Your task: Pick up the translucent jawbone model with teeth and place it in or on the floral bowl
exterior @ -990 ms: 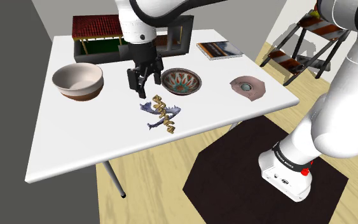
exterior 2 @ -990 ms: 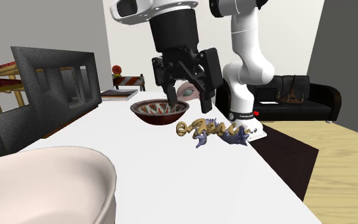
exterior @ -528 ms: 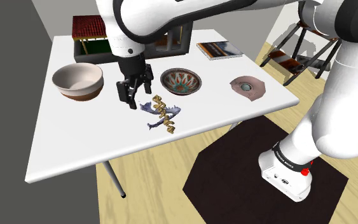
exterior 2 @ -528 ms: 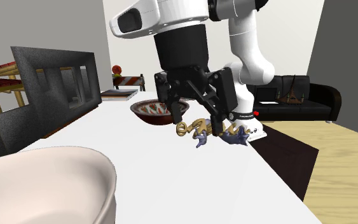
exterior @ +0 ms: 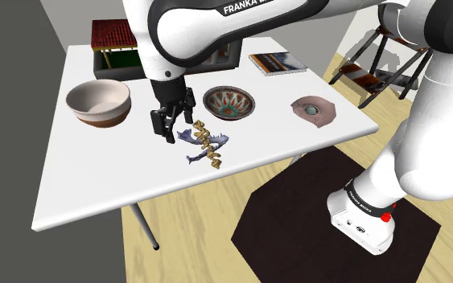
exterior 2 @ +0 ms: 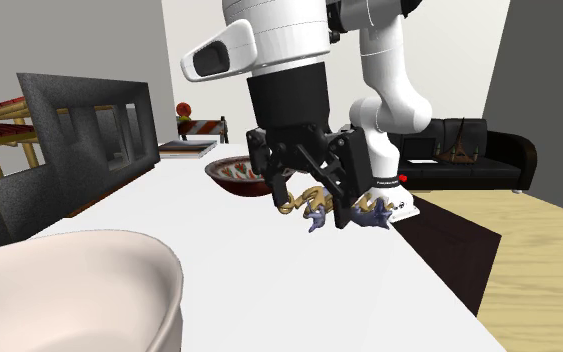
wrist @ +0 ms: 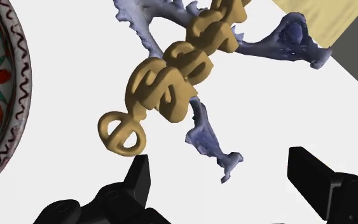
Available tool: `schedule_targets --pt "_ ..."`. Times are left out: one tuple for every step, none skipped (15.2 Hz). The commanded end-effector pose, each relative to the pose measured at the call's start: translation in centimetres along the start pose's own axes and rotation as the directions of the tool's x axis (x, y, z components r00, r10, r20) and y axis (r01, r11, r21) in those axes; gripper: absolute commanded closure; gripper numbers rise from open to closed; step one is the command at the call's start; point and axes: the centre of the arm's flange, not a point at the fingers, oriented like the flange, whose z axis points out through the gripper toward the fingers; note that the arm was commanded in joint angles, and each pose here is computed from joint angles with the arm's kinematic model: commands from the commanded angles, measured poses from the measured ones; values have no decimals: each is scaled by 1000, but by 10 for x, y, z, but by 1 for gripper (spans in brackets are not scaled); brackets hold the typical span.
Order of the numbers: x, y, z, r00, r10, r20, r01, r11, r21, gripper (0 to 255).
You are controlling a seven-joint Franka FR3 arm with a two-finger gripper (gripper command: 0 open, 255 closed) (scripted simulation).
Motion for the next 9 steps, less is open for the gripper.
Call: schedule_targets --pt "0 0 0 1000 0 0 0 1000 0 0" --pt "0 0 0 1000 0 0 0 1000 0 0" --pt "0 0 0 1000 0 0 0 1000 0 0" --pt "0 0 0 1000 0 0 0 1000 0 255" --pt "0 0 0 1000 0 0 0 1000 0 255" --pt "0 0 0 1000 0 0 0 1000 0 255" --pt "0 0 0 1000 0 0 0 1000 0 255" --pt "0 0 0 1000 0 0 0 1000 0 255" --pt "0 0 0 1000 0 0 0 1000 0 255"
